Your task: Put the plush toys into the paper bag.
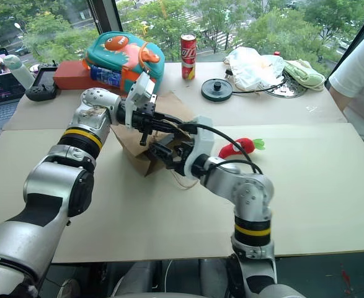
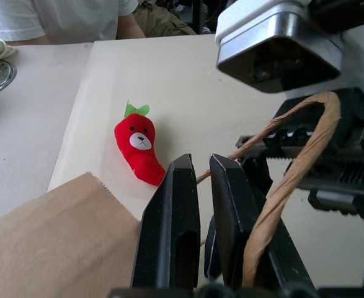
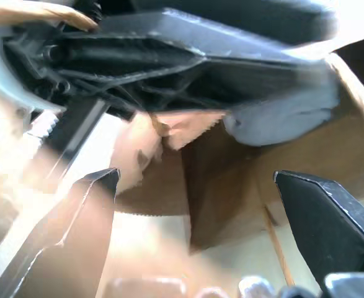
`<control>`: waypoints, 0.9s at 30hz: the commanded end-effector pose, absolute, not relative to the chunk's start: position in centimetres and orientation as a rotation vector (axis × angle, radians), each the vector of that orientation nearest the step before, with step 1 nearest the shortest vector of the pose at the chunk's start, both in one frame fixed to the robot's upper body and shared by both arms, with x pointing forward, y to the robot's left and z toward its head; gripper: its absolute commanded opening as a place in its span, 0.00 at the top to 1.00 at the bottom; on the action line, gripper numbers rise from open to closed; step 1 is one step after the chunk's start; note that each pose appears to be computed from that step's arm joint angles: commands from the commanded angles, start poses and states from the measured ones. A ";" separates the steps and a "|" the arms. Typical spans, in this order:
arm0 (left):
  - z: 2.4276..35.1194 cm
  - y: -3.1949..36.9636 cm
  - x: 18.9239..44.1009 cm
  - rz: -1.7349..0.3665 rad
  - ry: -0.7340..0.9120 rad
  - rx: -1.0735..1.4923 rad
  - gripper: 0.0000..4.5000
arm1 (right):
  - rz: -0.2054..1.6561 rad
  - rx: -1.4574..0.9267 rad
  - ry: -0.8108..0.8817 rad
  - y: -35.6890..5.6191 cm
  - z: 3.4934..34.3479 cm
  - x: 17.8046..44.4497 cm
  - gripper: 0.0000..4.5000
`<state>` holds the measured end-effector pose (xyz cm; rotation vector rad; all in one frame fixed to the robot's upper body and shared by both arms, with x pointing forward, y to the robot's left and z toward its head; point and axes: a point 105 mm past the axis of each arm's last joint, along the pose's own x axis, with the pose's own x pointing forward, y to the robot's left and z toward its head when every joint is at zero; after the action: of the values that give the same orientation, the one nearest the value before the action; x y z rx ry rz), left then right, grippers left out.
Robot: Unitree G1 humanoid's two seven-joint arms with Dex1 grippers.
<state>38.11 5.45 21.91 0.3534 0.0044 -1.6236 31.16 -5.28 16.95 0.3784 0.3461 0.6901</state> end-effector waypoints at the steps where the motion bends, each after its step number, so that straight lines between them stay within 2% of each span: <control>1: 23.2 5.6 38.1 -1.617 -0.048 0.378 0.89 | 0.636 0.256 0.299 -8.8 17.6 30.5 0.01; 6: 23.4 5.8 38.2 -1.602 -0.062 0.366 0.89 | 0.570 0.154 0.338 -12.0 16.2 29.7 0.01; 11: 23.6 6.0 38.3 -1.583 -0.076 0.332 0.89 | 0.399 0.068 0.311 -15.3 16.5 31.6 0.01; 19: 23.7 6.3 38.4 -1.556 -0.087 0.290 0.89 | 0.203 -0.032 0.299 -18.3 16.2 35.4 0.01; 21: 23.8 6.4 38.4 -1.546 -0.091 0.283 0.89 | 0.122 -0.022 0.322 -19.3 15.5 36.5 0.01; 27: 23.8 6.7 38.5 -1.526 -0.097 0.275 0.89 | 0.052 -0.034 0.394 -19.1 12.7 38.4 0.01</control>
<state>38.50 6.45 22.56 0.2645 -0.0482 -1.5383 37.98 -18.91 12.77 -0.0068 0.4040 0.0777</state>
